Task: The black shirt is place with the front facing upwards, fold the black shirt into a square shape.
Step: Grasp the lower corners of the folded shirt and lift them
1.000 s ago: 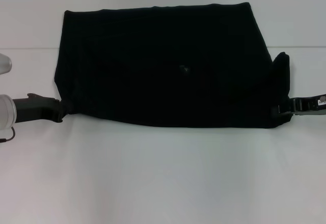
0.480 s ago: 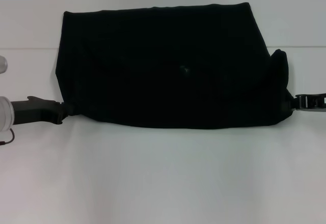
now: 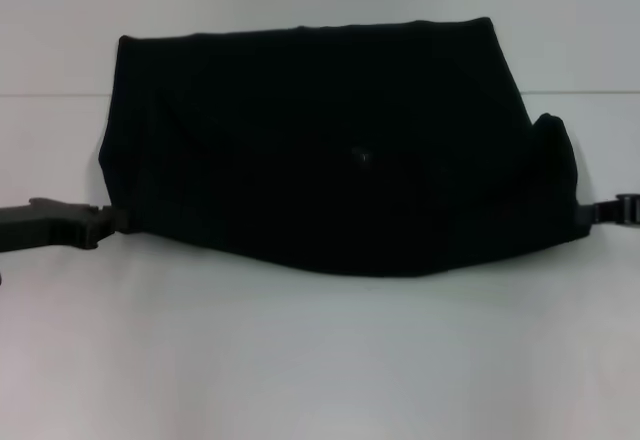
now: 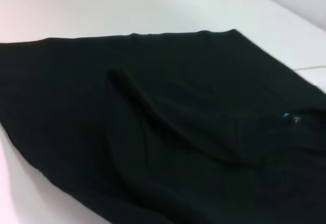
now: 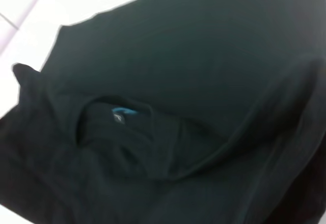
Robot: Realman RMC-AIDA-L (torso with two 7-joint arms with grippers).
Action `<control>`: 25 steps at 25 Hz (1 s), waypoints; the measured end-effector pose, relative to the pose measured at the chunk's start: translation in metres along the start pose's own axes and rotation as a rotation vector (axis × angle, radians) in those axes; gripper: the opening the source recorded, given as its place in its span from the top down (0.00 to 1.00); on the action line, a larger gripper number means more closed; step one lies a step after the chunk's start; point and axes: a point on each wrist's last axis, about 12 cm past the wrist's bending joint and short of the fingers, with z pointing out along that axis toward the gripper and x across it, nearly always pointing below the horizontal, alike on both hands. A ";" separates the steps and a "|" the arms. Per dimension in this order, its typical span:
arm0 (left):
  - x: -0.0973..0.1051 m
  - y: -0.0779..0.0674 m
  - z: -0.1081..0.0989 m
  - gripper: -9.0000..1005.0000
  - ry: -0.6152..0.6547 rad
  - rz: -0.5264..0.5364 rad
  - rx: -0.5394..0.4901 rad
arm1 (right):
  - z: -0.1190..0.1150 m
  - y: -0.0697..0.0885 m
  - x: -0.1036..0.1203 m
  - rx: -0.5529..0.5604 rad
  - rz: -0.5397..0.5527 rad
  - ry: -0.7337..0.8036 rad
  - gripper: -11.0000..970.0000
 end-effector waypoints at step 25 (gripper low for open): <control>0.071 -0.033 -0.062 0.94 0.169 -0.165 0.401 | -0.077 -0.017 0.111 -0.164 0.002 0.010 0.98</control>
